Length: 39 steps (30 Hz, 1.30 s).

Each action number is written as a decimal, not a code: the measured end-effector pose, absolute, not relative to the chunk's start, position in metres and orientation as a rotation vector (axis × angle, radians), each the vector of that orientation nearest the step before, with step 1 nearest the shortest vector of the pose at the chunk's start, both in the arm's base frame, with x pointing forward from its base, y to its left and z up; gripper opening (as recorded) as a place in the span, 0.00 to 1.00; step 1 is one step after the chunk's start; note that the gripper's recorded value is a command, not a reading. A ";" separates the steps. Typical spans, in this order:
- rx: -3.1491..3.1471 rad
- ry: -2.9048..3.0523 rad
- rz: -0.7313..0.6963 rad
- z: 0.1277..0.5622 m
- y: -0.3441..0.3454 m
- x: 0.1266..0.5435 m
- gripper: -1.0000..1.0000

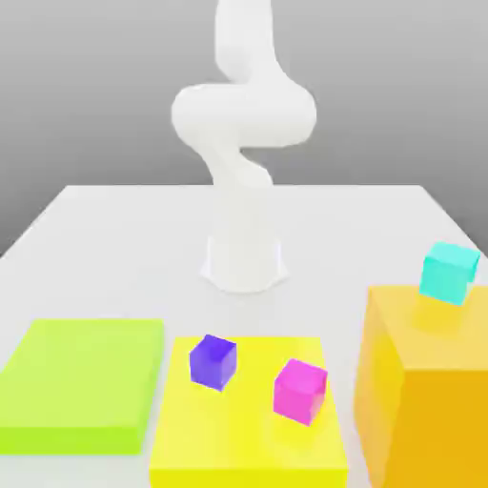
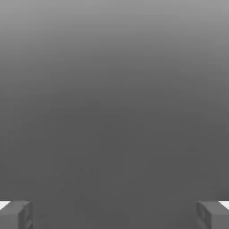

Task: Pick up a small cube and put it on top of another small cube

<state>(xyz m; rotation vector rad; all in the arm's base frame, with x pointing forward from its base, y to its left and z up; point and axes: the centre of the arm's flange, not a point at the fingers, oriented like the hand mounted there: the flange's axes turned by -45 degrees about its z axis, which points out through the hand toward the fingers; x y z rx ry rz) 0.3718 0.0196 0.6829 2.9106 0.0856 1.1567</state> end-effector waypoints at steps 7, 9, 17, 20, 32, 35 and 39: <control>2.833 0.812 0.915 0.566 0.136 0.418 0.50; 2.771 1.031 0.847 0.530 0.172 0.417 0.50; 2.434 1.810 0.558 0.391 0.287 0.373 0.50; 2.293 2.045 0.437 0.344 0.310 0.349 0.50; 1.604 2.698 0.009 0.189 0.345 0.241 0.50; 1.581 2.713 0.002 0.159 0.346 0.240 0.50; 1.580 2.716 0.000 0.130 0.345 0.239 0.00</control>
